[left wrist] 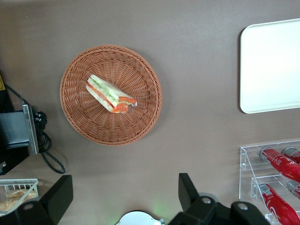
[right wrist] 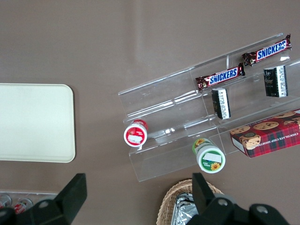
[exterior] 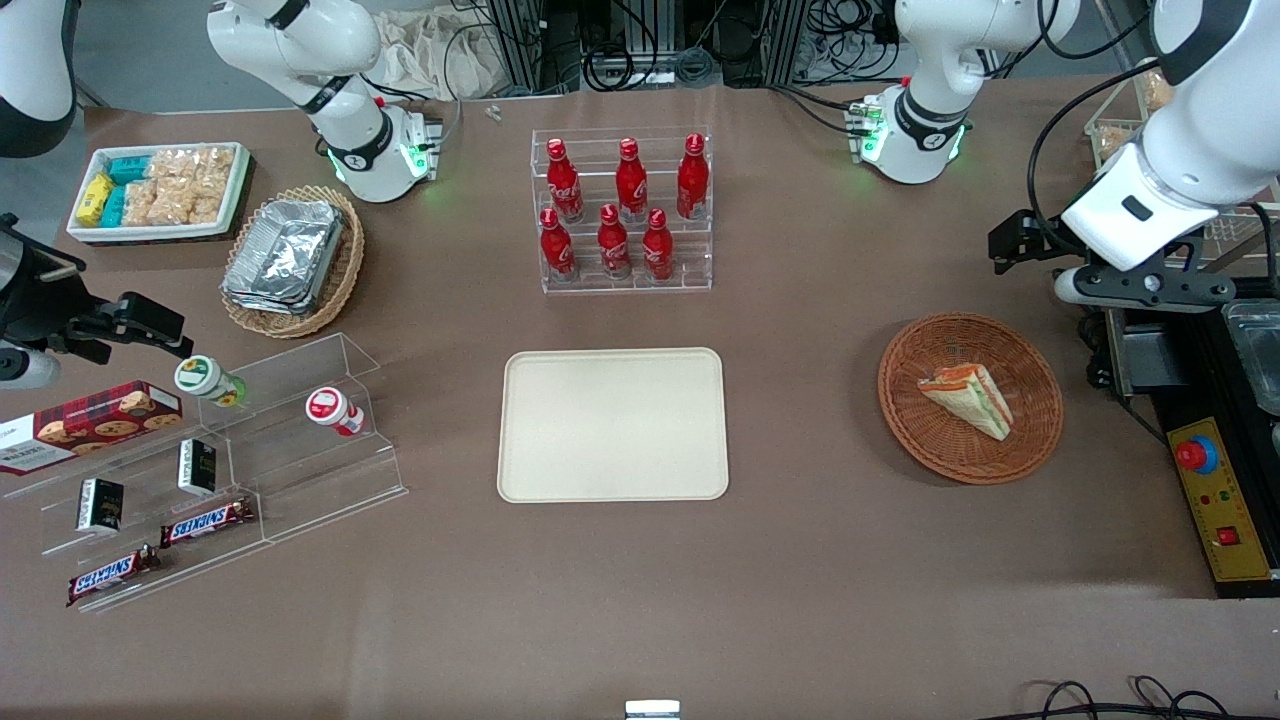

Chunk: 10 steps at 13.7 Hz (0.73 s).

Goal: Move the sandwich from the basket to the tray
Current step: 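Move the left gripper over the sandwich in the wicker basket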

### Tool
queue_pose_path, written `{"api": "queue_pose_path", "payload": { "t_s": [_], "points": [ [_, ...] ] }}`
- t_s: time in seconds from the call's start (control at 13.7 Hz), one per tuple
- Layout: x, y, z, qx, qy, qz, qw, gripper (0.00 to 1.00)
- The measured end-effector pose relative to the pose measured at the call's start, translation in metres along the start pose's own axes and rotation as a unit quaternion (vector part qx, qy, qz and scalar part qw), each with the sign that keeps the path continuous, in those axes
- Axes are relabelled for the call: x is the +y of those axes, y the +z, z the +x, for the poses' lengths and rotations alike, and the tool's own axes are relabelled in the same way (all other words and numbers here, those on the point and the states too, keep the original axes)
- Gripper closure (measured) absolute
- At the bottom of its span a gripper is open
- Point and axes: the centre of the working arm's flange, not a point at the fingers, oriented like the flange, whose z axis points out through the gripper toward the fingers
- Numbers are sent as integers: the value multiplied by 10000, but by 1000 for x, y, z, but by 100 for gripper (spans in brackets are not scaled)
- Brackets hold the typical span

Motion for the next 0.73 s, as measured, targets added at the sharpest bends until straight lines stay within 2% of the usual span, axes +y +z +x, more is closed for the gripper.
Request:
{"api": "queue_pose_path", "payload": {
  "t_s": [0.37,0.51,0.73],
  "points": [
    [-8,5,3,-64,-223,24,9997,0],
    [-28,23,12,-251,-891,46,9957,0],
    [-77,76,27,-685,-2029,61,9768,0]
  ]
}}
